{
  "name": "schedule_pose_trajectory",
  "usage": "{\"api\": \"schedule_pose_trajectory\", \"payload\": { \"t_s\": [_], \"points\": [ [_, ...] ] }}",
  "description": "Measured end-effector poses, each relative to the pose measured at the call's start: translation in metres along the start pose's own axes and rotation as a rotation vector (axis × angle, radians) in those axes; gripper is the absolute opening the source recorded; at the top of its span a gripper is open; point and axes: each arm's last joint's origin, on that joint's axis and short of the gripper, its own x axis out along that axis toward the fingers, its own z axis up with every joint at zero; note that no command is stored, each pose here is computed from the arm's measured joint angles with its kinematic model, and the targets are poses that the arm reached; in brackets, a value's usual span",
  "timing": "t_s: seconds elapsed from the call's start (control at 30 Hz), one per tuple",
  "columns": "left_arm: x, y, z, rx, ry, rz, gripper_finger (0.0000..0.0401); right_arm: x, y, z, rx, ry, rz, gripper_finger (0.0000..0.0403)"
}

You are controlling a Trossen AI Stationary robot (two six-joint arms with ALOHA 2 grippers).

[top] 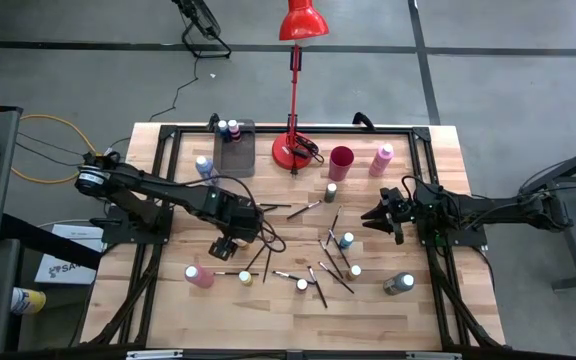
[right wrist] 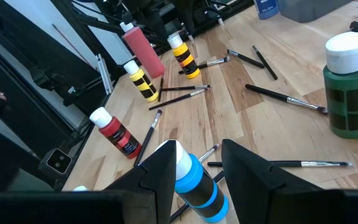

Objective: Pick & Place Paint Supplies
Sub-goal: Put the small yellow black paint bottle into the bin

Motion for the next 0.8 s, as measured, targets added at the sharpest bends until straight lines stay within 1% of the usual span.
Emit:
{"api": "schedule_pose_trajectory", "payload": {
  "t_s": [0.17, 0.27, 0.37, 0.63, 0.73, 0.8],
  "points": [
    [0.004, 0.0004, 0.0009, -0.034, 0.013, 0.002, 0.0279, 0.0, 0.0, 0.0, 0.0, 0.0, 0.0, 0.0122],
    [0.0038, 0.0004, 0.0006, -0.062, 0.016, 0.004, 0.0269, 0.0, 0.0, 0.0, 0.0, 0.0, 0.0, 0.0122],
    [0.0038, 0.0001, -0.0005, -0.085, 0.028, 0.0, 0.0243, 0.0, 0.0, 0.0, 0.0, 0.0, 0.0, 0.0122],
    [0.0038, -0.0003, 0.0002, -0.133, 0.019, -0.016, 0.0156, 0.0, 0.0, 0.0, 0.0, 0.0, 0.0, 0.0122],
    [0.0038, -0.0003, 0.0002, -0.133, 0.019, -0.016, 0.0134, 0.0, 0.0, 0.0, 0.0, 0.0, 0.0, 0.0122],
    [0.0038, -0.0003, 0.0002, -0.133, 0.018, -0.016, 0.0126, 0.0, 0.0, 0.0, 0.0, 0.0, 0.0, 0.0122]
  ]
}}
